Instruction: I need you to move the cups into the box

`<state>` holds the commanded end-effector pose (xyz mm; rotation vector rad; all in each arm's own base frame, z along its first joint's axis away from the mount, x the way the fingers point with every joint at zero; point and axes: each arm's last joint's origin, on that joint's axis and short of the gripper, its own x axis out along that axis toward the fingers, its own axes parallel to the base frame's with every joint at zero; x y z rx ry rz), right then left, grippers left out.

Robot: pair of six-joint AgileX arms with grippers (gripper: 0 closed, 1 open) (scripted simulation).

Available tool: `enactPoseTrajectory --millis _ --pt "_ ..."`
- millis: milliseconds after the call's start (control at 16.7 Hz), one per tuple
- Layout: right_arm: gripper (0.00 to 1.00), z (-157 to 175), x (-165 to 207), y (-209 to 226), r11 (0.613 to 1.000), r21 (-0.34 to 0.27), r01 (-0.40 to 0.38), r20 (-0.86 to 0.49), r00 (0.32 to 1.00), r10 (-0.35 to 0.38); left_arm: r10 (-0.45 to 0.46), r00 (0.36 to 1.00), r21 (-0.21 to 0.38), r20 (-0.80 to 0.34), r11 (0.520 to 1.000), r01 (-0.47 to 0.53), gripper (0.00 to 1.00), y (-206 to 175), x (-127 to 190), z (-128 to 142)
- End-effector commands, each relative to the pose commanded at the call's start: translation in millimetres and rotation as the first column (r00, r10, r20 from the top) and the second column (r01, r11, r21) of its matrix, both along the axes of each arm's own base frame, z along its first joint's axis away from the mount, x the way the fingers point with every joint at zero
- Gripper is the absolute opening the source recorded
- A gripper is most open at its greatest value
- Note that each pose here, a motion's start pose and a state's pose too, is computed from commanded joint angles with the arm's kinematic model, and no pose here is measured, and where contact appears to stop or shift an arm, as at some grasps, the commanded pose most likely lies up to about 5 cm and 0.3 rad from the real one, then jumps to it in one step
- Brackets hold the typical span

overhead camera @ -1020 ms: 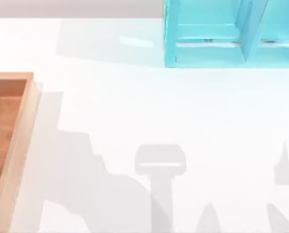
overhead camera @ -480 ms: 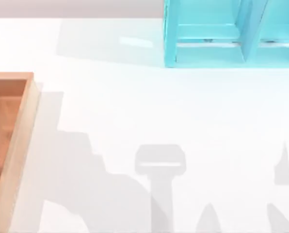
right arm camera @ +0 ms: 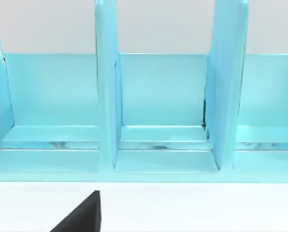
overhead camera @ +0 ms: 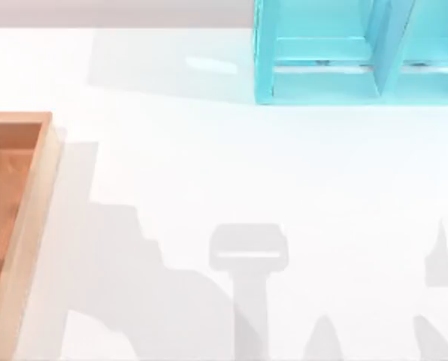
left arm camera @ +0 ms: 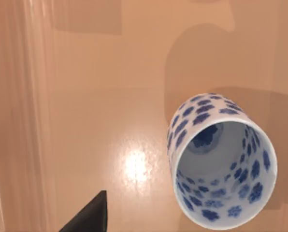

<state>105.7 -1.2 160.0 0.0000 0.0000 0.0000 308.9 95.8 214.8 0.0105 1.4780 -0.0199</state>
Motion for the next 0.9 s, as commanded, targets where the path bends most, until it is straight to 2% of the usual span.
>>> enactPoseTrajectory --millis 300,420,660,780,900 --pt "1.0 0 0 0 1.0 0.0 0.0 0.0 1.0 0.0 0.007 1.0 -0.001 0.0 1.0 -0.007 1.0 2 2 10" --pt "1.0 0 0 0 1.0 0.0 0.0 0.0 1.0 0.0 0.009 1.0 -0.002 -0.004 1.0 -0.009 1.0 3 4 28" --pt "1.0 0 0 0 1.0 0.0 0.0 0.0 1.0 0.0 0.003 1.0 -0.002 0.002 1.0 -0.003 1.0 2 3 82" --pt "1.0 0 0 0 1.0 0.0 0.0 0.0 1.0 0.0 0.001 1.0 -0.001 0.002 1.0 -0.001 1.0 0 1 97" --pt "1.0 0 0 0 1.0 0.0 0.0 0.0 1.0 0.0 -0.001 1.0 0.0 0.001 1.0 0.001 1.0 0 0 100"
